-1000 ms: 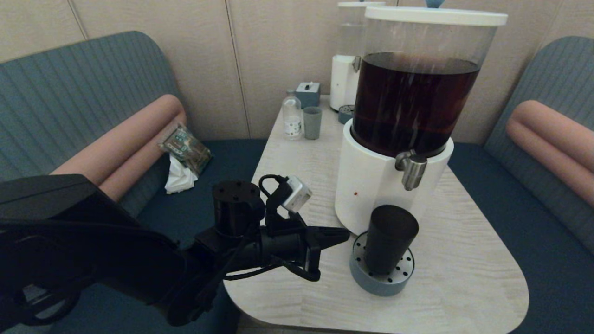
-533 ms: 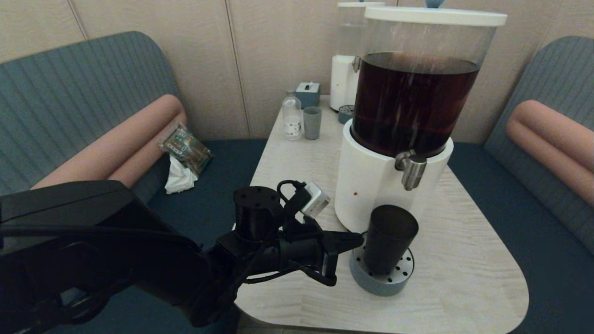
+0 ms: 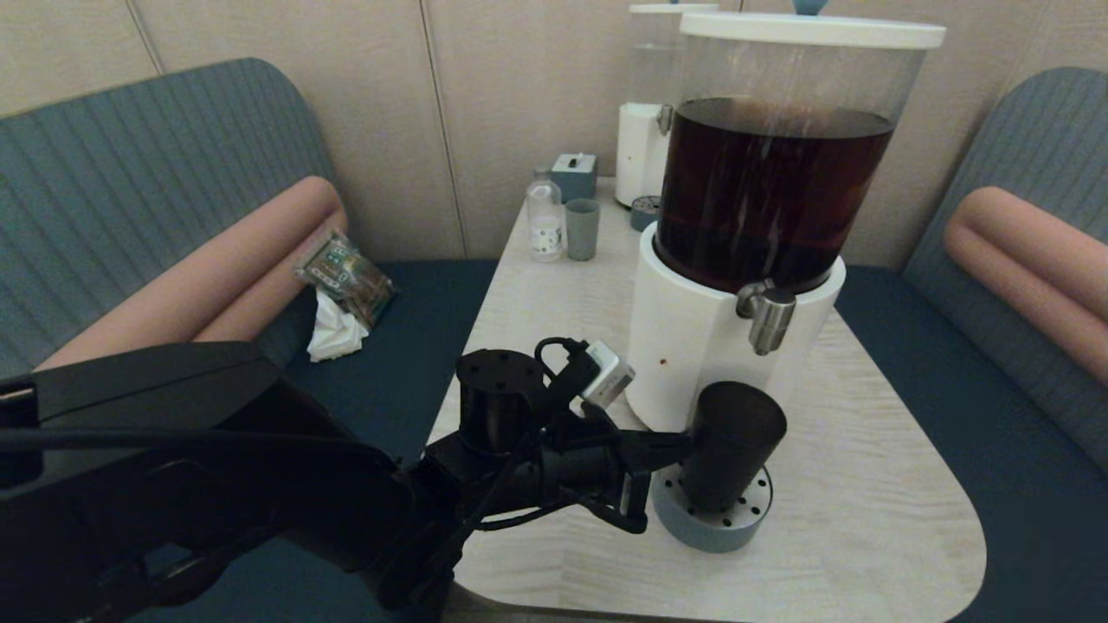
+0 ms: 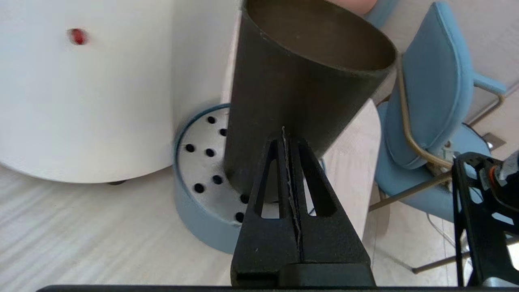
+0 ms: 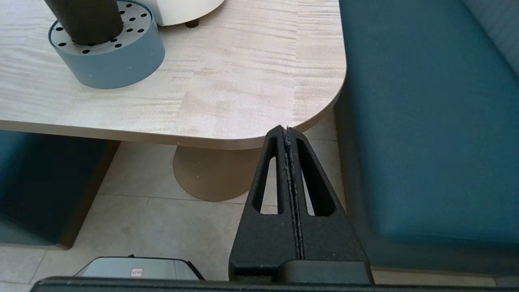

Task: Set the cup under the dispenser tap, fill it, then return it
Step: Place it under the water dispenser

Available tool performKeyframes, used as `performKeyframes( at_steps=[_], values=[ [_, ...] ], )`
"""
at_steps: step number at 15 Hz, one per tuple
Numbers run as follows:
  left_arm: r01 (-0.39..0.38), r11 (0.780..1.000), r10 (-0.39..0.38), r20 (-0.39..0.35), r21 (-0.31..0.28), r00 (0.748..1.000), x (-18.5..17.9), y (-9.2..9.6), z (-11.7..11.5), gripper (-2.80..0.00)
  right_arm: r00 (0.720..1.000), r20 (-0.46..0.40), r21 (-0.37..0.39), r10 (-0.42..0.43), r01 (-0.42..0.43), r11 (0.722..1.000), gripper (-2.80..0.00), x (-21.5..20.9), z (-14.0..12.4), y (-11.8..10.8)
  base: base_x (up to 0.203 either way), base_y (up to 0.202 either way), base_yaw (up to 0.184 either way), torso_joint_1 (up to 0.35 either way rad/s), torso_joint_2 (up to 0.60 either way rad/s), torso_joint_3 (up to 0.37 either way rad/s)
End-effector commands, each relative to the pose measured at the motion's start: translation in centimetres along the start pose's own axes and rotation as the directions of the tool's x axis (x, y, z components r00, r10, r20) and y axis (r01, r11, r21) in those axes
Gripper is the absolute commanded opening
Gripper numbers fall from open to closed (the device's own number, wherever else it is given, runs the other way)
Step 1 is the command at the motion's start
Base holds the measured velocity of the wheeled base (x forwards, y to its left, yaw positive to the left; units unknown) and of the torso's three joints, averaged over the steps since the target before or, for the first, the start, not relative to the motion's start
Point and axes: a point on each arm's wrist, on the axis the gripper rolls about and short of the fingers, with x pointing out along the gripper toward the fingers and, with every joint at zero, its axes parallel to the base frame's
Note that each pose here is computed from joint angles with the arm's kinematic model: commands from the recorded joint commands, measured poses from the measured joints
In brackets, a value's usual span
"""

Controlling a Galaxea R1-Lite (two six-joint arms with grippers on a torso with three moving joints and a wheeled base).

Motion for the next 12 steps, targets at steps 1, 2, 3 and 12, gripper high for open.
performKeyframes(
  at_steps=[1, 2, 3, 12],
  values=[
    [0.009, 1.000, -0.009, 0.001, 0.000, 1.000, 0.2, -0.1, -0.1, -2.80, 1.000, -0.002, 0.001, -0.001, 0.001, 1.000, -2.80, 0.0, 0.0, 0.0, 0.000, 0.000, 0.000, 0.000, 0.00, 0.000],
    [0.013, 1.000, -0.013, 0.003, 0.002, 1.000, 0.4, -0.2, -0.1, -2.80, 1.000, -0.002, 0.000, -0.001, 0.001, 1.000, -2.80, 0.0, 0.0, 0.0, 0.000, 0.000, 0.000, 0.000, 0.00, 0.000],
    [0.014, 1.000, -0.014, 0.004, 0.002, 1.000, 0.4, -0.2, -0.1, -2.80, 1.000, -0.002, 0.000, -0.001, 0.001, 1.000, -2.80, 0.0, 0.0, 0.0, 0.000, 0.000, 0.000, 0.000, 0.00, 0.000],
    [0.012, 1.000, -0.012, -0.020, -0.001, 1.000, -0.7, -0.9, -0.4, -2.80, 1.000, -0.002, 0.000, 0.000, 0.000, 1.000, -2.80, 0.0, 0.0, 0.0, 0.000, 0.000, 0.000, 0.000, 0.00, 0.000]
  ],
)
